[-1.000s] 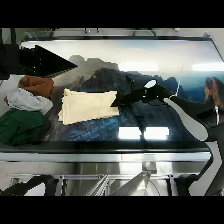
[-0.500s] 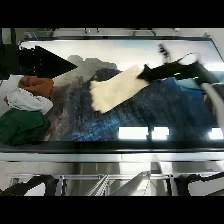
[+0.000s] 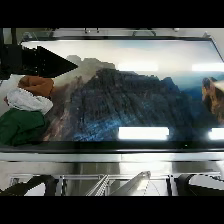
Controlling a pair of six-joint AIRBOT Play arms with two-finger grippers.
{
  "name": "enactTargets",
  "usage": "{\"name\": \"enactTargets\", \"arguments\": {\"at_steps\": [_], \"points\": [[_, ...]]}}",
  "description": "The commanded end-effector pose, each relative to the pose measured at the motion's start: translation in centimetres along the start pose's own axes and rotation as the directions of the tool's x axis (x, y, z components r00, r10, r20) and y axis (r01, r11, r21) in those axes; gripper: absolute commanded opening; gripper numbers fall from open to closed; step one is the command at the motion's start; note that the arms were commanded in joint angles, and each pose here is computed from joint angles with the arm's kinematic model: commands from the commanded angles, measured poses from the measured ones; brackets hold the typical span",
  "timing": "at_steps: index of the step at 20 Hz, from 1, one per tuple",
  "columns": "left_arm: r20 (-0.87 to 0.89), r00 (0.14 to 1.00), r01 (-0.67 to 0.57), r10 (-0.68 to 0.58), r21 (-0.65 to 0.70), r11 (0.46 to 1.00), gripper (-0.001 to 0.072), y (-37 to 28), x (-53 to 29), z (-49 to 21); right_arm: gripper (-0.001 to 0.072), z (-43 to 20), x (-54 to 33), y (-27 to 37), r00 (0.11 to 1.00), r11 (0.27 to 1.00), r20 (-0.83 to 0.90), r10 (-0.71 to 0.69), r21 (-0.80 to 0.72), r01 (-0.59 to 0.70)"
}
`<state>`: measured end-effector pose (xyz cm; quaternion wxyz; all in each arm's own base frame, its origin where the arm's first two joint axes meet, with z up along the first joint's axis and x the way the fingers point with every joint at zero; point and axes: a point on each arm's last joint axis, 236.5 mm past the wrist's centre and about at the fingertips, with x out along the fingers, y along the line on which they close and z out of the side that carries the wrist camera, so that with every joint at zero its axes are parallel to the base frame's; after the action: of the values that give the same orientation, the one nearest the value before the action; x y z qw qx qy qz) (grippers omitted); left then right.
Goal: Fold the shirts.
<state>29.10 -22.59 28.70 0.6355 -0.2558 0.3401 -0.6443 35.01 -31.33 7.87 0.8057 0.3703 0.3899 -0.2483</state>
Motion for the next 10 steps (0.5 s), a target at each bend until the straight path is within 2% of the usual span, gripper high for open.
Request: {"name": "enactTargets", "arguments": {"at_steps": [1,4,7,9,10], "points": [[-0.002,1.0,-0.027,0.027,-0.008,1.0,0.0018,0.6,0.0,-0.1,0.0022,-3.0,-0.6,-12.5,0.987,0.975,-0.088,-0.135,0.166,0.148],[0.015,0.999,-0.037,0.037,-0.024,0.999,0.0017,0.9,0.0,0.3,0.0022,-8.0,0.7,-18.6,0.96,0.94,-0.215,-0.18,0.249,0.232],[0.017,0.999,-0.038,0.039,-0.031,0.999,0.0018,0.9,0.0,0.4,0.0022,-9.0,0.5,-19.8,0.958,0.935,-0.229,-0.171,0.268,0.231],[0.018,0.999,-0.039,0.039,-0.031,0.999,0.0018,0.9,0.0,0.4,0.0022,-8.3,0.7,-18.4,0.971,0.938,-0.203,-0.123,0.295,0.181],[0.017,0.999,-0.038,0.039,-0.033,0.999,0.0018,0.9,0.0,0.4,0.0022,-7.2,1.1,-16.4,0.984,0.95,-0.168,-0.062,0.292,0.11]]}}
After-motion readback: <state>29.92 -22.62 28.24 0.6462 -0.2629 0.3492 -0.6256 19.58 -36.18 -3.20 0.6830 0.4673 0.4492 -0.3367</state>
